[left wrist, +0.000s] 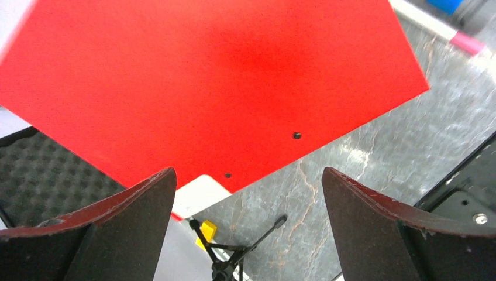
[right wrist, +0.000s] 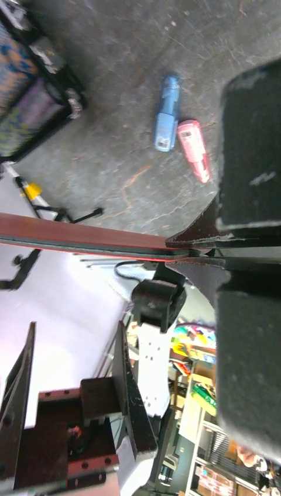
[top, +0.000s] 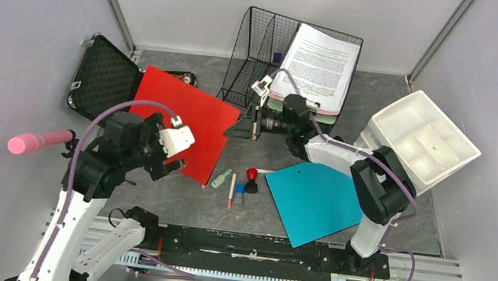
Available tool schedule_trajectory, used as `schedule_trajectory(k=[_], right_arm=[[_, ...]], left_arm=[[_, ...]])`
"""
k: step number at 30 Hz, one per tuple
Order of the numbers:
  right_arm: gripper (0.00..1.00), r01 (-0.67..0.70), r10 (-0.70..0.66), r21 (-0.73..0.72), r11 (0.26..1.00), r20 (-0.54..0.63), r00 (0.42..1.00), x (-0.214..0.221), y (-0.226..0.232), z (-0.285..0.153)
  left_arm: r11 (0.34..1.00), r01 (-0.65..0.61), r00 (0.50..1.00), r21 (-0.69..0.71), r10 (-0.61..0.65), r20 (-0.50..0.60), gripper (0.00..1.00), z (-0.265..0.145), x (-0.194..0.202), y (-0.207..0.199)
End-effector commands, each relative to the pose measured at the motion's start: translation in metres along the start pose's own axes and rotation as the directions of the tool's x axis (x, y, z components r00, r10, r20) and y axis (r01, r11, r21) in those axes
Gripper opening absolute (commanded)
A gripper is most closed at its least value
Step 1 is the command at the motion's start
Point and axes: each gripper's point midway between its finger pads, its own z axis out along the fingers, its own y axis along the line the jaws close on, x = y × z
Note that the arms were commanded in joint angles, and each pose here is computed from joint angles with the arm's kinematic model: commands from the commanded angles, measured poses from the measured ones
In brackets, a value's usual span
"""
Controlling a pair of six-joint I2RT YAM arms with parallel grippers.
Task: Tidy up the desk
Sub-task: Pick up the folder from the center of the board, then place the folder in the storage box.
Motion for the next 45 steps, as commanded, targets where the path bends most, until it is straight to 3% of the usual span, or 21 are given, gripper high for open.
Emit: schedule_trajectory(k=[1,6,13,20,25,29,33,37,41,45], right_arm=[[0.00,0.195,-0.161,-0.133,0.972,0.229,0.960,-0.080,0.075,-0.038],[0.00,0.212,-0.163,-0.112,0.971,0.340,0.926,-0.121,0.085,-0.072],[0.00,0.254,-0.204,-0.063,0.965,0.428,0.881,-0.158,0.094,-0.109],[0.00,0.279,-0.206,-0.057,0.959,0.536,0.818,-0.181,0.109,-0.151],[0.00,0.287,-0.219,-0.023,0.958,0.588,0.779,-0.191,0.114,-0.176],[0.00,0.299,-0.237,-0.001,0.954,0.605,0.760,-0.190,0.120,-0.188],[0.00,0.296,-0.240,0.012,0.955,0.619,0.748,-0.188,0.121,-0.196],[0.00,0.295,-0.240,0.016,0.955,0.624,0.744,-0.184,0.121,-0.200],[0.00,0.284,-0.235,0.021,0.959,0.623,0.746,-0.180,0.119,-0.201],[0.00,0.280,-0.233,0.023,0.960,0.622,0.748,-0.176,0.118,-0.201]], left_arm=[[0.982,0.186,0.974,-0.010,-0.183,0.131,1.00,-0.020,-0.046,0.018],[0.931,0.366,0.910,-0.019,-0.353,0.219,1.00,-0.029,-0.088,0.047],[0.795,0.606,0.754,-0.020,-0.566,0.334,1.00,-0.037,-0.129,0.083],[0.619,0.785,0.569,0.037,-0.742,0.354,1.00,-0.019,-0.134,0.106],[0.460,0.870,0.390,0.176,-0.861,0.326,1.00,0.006,-0.139,0.122],[0.392,0.828,0.276,0.401,-0.907,0.318,1.00,0.018,-0.167,0.129],[0.375,0.720,0.210,0.584,-0.920,0.331,1.00,0.021,-0.197,0.131],[0.351,0.629,0.145,0.694,-0.930,0.339,1.00,0.022,-0.214,0.136],[0.365,0.565,0.109,0.740,-0.922,0.371,1.00,0.021,-0.225,0.144],[0.340,0.536,0.071,0.773,-0.930,0.360,1.00,0.034,-0.229,0.153]])
